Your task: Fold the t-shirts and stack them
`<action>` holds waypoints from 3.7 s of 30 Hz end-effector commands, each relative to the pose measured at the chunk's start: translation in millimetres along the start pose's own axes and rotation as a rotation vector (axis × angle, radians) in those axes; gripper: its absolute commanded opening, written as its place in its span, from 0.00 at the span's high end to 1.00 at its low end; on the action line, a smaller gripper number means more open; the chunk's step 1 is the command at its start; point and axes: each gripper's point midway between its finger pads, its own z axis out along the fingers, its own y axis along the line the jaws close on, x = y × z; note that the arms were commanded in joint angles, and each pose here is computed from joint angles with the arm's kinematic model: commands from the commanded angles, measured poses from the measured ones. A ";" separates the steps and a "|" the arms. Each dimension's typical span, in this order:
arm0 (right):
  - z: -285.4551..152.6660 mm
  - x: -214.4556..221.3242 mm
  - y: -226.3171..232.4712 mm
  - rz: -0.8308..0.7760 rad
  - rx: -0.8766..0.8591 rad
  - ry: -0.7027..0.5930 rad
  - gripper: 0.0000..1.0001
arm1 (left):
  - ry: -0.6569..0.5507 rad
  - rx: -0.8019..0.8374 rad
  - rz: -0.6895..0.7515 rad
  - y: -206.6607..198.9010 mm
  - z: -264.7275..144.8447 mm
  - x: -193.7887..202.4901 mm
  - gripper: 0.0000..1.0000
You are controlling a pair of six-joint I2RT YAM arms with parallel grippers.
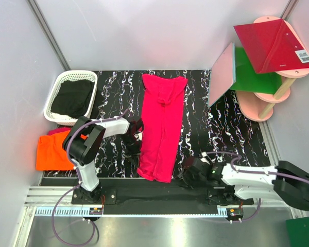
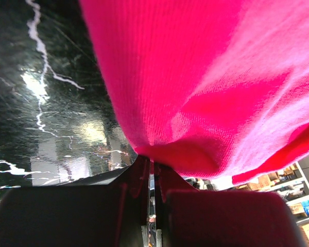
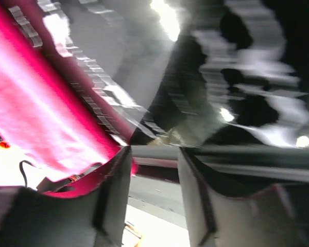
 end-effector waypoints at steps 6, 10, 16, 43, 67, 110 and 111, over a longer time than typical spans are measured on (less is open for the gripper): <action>-17.4 -15.8 -36.6 -0.004 0.075 -0.064 0.54 | -0.132 -0.122 0.071 19.8 23.6 -39.1 1.00; -20.8 -14.5 -14.0 -0.070 0.028 -0.080 0.50 | -0.131 -0.125 0.072 20.5 23.9 -38.9 1.00; -17.2 -11.3 4.6 -0.128 0.004 -0.084 0.47 | -0.135 -0.126 0.070 20.2 23.3 -39.6 1.00; 24.0 14.7 38.3 -0.307 0.044 0.071 0.70 | -0.136 -0.160 0.062 31.1 24.4 -32.9 1.00; -36.0 11.3 82.3 -0.439 -0.086 0.050 1.00 | -0.276 -0.170 0.049 25.8 -31.5 -17.4 1.00; -15.3 -215.1 217.9 -0.587 0.019 -0.376 1.00 | -0.631 -0.009 0.014 -61.9 -171.8 -200.1 1.00; -15.3 -218.3 218.0 -0.586 0.021 -0.379 1.00 | -0.621 -0.006 0.011 -62.6 -168.4 -204.1 1.00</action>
